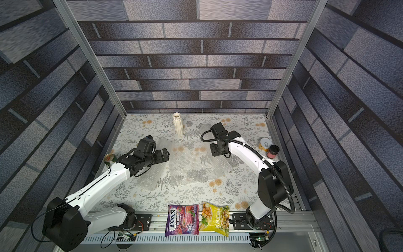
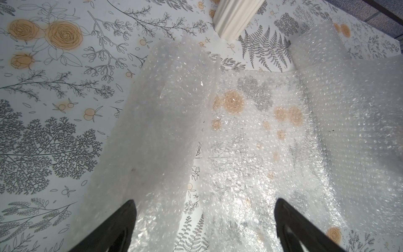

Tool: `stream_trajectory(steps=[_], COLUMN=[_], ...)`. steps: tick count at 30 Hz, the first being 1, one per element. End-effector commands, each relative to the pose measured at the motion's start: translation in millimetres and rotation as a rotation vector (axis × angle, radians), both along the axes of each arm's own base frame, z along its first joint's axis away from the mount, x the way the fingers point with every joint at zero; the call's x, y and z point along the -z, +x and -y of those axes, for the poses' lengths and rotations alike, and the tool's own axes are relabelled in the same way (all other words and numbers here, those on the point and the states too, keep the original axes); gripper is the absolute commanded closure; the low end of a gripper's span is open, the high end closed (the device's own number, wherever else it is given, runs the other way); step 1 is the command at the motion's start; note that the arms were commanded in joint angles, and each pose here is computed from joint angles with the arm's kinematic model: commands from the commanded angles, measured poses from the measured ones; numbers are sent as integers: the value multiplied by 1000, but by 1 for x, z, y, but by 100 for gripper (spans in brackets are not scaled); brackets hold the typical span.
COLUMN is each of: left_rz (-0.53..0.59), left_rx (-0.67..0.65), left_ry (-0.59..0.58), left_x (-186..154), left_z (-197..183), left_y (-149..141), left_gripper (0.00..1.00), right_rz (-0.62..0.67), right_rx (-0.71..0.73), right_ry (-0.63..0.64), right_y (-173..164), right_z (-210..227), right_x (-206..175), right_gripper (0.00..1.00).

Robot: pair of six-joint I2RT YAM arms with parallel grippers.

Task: Unwrap the vase from the bubble wrap
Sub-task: Pick up the bubble wrap from the center of the board, then place the bubble wrap at the center of the board.

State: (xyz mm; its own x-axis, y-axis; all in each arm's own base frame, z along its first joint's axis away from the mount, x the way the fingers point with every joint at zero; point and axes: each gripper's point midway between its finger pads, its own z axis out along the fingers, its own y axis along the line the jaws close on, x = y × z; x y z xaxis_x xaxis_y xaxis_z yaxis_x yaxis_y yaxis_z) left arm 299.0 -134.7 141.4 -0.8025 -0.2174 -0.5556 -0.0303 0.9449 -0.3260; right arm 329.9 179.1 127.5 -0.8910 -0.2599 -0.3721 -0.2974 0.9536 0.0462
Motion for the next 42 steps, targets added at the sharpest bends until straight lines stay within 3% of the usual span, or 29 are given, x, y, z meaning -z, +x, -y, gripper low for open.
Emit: stream_trajectory(steps=[1,3,6,11,17,21,27,37,42], left_rz=[17,17,20,31,42,41,46,30,26], left_rx=[-13,-9,-2,19,48,70,96,136,152], left_ry=[-3,-1,-4,-11,-12,-16,-33,-38,-30], left_x=[-6,-6,-7,-13,-19,-21,-24,-20,-20], left_z=[4,5,9,18,31,41,54,73,77], left_y=[6,6,8,9,12,14,20,28,30], left_gripper=[0,0,0,0,0,0,0,0,0], right_rz=[15,19,45,193,361,436,473,419,357], right_rx=[17,17,23,75,159,279,502,597,552], right_ry=[2,-6,-30,-105,-302,-503,-686,-806,-757], right_y=[10,10,8,14,31,44,52,65,78], right_z=[-1,2,9,36,84,133,211,266,267], right_x=[0,-2,-13,-61,-125,-157,-184,-172,-137], right_gripper=[73,81,100,100,100,100,100,100,100])
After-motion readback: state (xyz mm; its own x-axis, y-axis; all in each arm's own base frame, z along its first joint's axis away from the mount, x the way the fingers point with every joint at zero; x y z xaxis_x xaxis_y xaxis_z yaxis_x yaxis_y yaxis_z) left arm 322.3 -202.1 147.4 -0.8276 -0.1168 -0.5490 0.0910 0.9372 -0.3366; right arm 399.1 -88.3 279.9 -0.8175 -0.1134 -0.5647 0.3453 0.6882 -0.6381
